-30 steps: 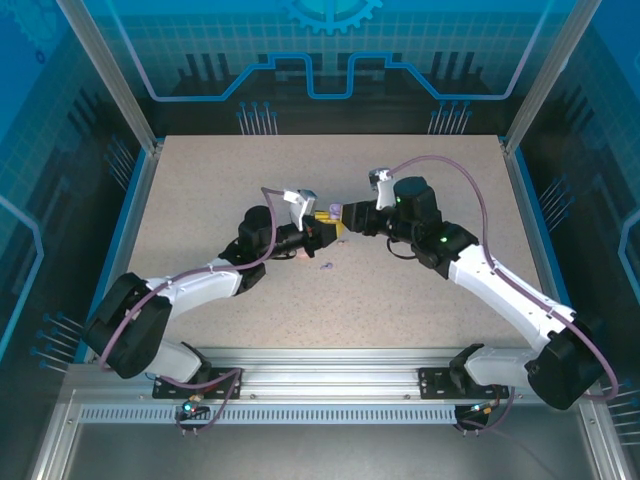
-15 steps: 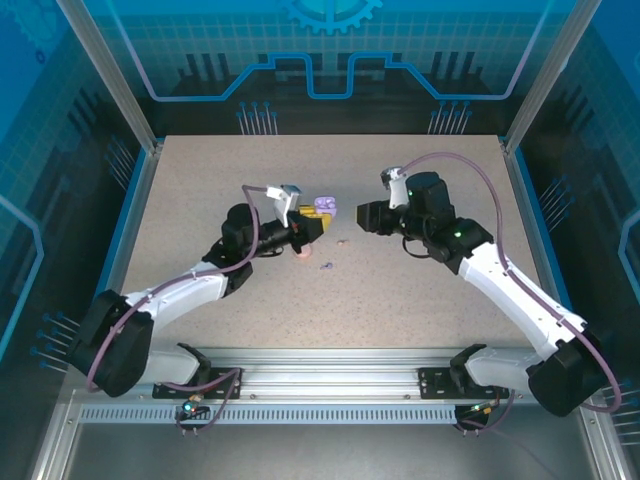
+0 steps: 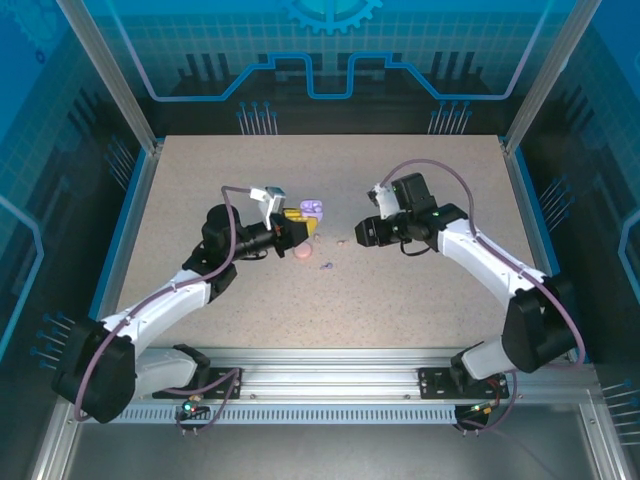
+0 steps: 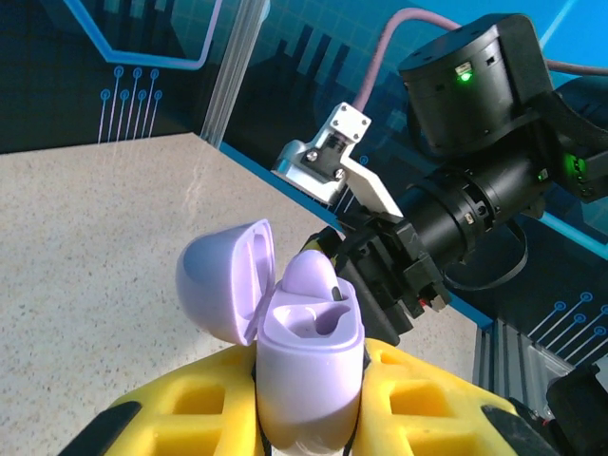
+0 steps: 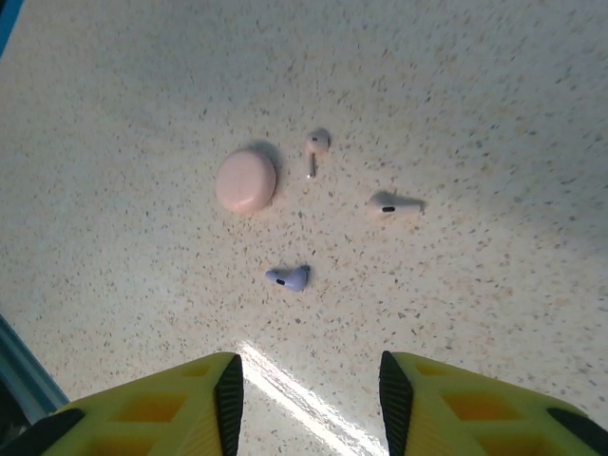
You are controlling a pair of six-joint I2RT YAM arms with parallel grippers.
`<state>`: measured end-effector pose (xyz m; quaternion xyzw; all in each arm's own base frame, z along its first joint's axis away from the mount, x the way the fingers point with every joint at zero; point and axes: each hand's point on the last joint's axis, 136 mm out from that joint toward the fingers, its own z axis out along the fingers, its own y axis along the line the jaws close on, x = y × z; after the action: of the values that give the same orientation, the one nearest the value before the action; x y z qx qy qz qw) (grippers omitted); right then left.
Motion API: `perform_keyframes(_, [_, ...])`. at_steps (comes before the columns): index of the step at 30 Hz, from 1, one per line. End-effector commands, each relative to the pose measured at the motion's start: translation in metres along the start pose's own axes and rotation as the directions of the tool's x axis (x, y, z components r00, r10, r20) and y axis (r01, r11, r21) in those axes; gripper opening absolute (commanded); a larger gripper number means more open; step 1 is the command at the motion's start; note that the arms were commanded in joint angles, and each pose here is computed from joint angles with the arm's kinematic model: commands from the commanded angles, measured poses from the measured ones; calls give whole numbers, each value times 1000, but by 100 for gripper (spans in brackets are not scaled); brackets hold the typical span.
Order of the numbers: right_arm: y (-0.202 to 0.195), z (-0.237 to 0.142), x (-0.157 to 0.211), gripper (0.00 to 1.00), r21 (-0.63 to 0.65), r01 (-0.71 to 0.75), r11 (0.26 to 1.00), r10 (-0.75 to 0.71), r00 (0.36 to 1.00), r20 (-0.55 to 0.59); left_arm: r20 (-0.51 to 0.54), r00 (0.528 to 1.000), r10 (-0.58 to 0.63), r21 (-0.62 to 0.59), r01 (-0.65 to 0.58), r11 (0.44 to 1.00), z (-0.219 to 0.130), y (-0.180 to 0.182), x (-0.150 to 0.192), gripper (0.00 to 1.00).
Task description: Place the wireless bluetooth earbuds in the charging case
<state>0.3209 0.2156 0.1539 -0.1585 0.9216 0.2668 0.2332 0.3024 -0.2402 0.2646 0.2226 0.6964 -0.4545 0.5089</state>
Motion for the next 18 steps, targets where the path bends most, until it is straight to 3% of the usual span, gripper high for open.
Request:
perform_keyframes(1, [15,22,14,43,-70,17,997,-22,997,-69,-7,1000,6,7,-6,1000,-9,0,3,4])
perform_keyframes(8, [32,72,33,42,-70,-1,998,-11,985,-173,1,1000,-5,-33,5,999,-20,5,7,4])
perform_keyframes(18, [29,116,38,42,153,12,988,25,970,-241,9,1000,-11,-66,12,998,-29,7,13,4])
